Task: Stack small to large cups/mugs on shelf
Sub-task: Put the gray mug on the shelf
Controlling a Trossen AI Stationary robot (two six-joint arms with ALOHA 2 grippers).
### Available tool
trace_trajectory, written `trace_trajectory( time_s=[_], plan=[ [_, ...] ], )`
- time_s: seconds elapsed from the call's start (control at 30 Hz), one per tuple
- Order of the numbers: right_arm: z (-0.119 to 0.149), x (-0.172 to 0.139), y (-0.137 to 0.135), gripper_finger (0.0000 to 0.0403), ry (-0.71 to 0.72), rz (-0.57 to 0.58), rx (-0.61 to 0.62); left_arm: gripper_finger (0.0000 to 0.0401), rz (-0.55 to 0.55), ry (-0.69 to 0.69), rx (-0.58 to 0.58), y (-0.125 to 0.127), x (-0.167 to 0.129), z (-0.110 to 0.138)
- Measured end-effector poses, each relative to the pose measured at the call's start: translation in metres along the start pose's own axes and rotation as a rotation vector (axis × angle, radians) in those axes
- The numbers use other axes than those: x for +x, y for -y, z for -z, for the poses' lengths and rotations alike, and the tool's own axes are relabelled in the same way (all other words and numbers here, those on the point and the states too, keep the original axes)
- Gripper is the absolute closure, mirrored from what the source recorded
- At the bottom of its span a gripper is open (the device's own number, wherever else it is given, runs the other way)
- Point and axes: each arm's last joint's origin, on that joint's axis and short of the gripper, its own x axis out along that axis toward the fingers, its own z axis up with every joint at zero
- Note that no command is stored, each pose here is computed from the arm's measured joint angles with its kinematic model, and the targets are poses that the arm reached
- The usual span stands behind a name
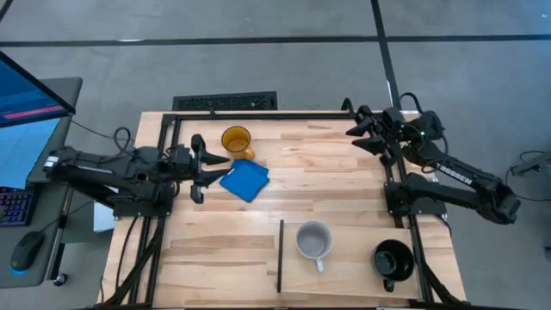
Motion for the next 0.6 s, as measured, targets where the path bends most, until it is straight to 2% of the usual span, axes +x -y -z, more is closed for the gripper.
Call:
trace_trajectory(
  time_s=[0.17,0.27,0.37,0.47,0.6],
  plan=[
    [0.002,0.002,0.005,0.0221,-0.015,-0.002,0.057,0.0264,-0.003,0.084,-0.027,-0.005,-0.013,0.038],
    [-0.008,0.006,0.003,0.0221,-0.039,-0.061,0.072,0.0264,-0.003,0.099,-0.024,-0.008,-0.019,0.055],
    [-0.024,0.012,-0.001,0.0221,-0.077,-0.134,0.091,0.0264,-0.007,0.092,-0.034,-0.01,-0.024,0.066],
    [-0.037,0.02,-0.003,0.0221,-0.155,-0.187,0.176,0.0264,-0.037,0.078,-0.039,-0.012,-0.026,0.073],
    [-0.049,0.032,-0.008,0.0221,-0.24,-0.221,0.234,0.0264,-0.062,0.067,-0.038,-0.014,-0.03,0.083]
  ],
)
